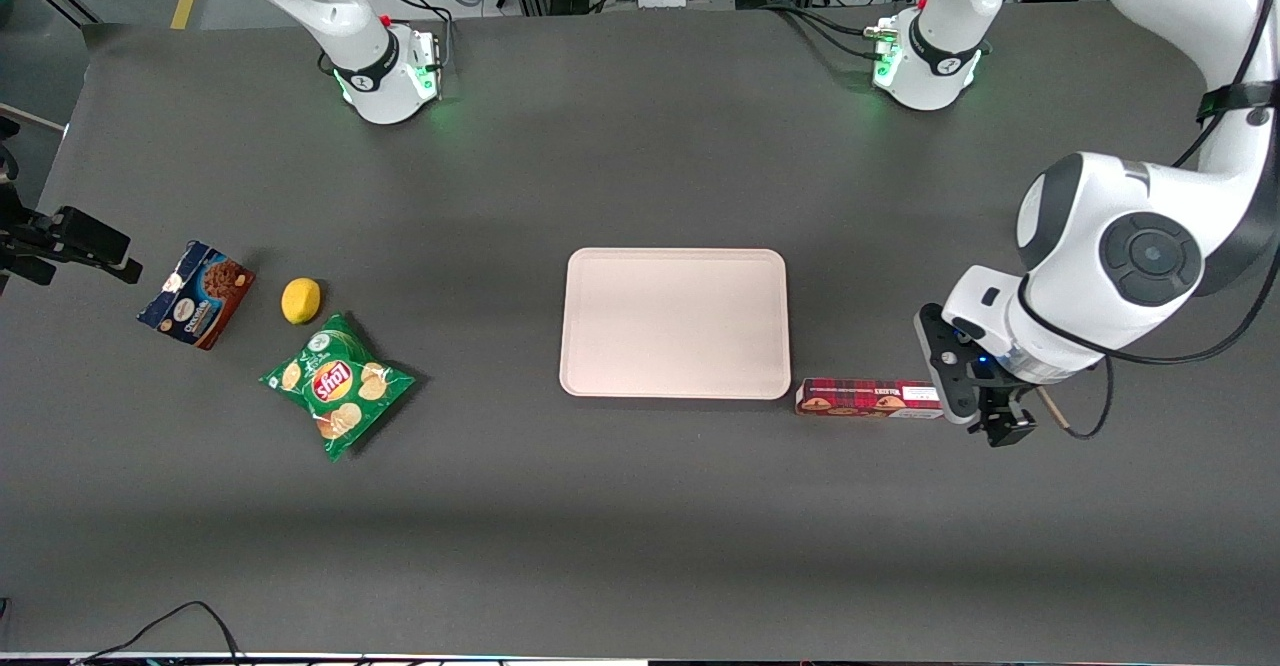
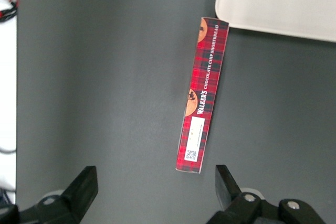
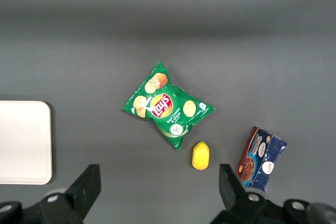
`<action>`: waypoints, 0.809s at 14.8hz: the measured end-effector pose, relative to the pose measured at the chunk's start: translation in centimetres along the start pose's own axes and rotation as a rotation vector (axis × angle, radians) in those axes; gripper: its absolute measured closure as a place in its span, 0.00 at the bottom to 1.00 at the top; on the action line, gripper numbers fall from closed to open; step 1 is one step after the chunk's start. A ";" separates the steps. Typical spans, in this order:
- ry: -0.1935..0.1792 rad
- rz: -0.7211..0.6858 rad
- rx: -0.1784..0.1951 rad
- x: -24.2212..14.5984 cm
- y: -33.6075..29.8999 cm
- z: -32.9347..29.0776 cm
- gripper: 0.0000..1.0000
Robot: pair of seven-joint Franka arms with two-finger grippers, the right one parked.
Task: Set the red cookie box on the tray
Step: 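Move the open left gripper down over the red plaid shortbread box, then close the left gripper on the shortbread box's end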
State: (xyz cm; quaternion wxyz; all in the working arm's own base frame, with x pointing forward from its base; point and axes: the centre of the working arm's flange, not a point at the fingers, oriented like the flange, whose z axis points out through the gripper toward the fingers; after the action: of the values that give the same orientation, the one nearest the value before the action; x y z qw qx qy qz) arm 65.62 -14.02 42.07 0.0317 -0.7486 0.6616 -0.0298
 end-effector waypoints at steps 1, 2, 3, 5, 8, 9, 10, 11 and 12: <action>0.001 0.026 -0.005 0.1 0.2 0.8 0.00; 0.003 0.046 -0.008 0.3 0.5 1.6 0.00; 0.005 0.060 -0.011 0.4 0.9 2.5 0.00; 0.013 0.080 -0.007 0.7 1.7 4.3 0.00; 0.017 0.092 -0.027 0.9 3.4 7.8 0.00; 0.016 0.094 -0.040 0.9 3.8 8.9 0.00; 0.016 0.094 -0.052 0.8 4.0 9.8 0.00; 0.020 0.094 -0.054 0.9 4.1 10.4 0.00; 0.025 0.093 -0.052 0.9 4.1 11.0 0.00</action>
State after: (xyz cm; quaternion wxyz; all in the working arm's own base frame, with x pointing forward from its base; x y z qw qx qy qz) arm 62.64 -15.33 30.71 0.0052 -0.7171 0.6966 -0.0207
